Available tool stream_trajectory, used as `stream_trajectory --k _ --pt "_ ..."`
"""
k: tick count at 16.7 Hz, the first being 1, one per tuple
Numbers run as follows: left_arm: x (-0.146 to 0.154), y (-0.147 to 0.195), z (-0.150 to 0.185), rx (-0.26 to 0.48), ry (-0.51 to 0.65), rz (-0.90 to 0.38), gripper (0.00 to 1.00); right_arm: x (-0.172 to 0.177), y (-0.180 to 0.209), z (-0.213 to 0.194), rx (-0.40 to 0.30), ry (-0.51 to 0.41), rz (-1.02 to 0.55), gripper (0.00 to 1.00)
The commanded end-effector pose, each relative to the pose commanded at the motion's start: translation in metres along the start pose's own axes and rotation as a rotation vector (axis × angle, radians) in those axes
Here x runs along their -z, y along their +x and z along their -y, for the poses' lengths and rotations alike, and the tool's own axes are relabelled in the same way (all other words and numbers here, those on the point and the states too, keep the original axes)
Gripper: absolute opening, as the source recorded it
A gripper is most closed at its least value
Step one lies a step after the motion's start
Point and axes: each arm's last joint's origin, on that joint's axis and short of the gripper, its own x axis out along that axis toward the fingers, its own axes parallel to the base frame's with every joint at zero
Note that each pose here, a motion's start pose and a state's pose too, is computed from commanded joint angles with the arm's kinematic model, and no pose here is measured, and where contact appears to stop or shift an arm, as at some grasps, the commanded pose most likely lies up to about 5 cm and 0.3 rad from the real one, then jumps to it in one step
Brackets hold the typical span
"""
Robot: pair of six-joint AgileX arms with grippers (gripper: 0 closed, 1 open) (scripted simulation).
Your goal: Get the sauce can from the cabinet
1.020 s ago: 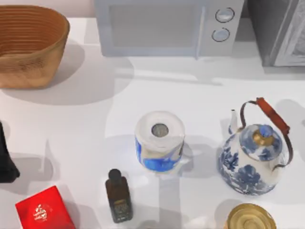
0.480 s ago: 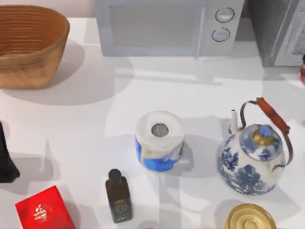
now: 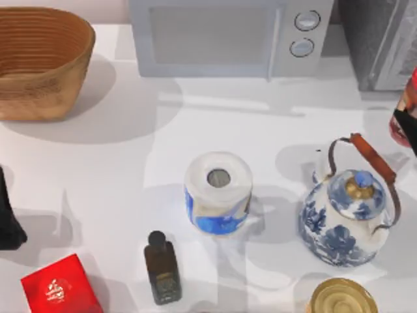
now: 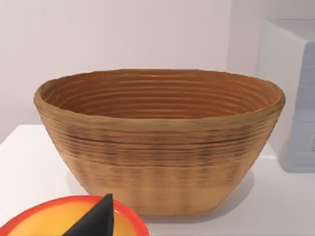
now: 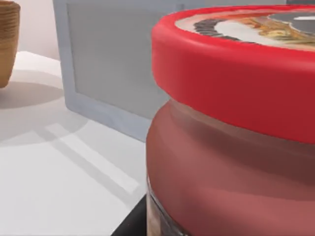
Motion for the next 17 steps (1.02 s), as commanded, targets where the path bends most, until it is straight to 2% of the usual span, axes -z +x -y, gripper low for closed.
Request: stream_trajectory --k 7,12,17 --pt "0.0 0.0 0.0 0.0 0.0 0.0 1.0 0.006 0.001 0.001 -0.013 0.001 0.0 0.0" --pt "0.0 0.0 0.0 0.0 0.0 0.0 1.0 -0.004 0.029 -0.002 -0.04 -0.078 0.045 0.0" --pt "0.0 0.0 0.0 0.0 0.0 0.0 1.0 0.026 0.056 0.0 -0.017 -0.012 0.008 0.0"
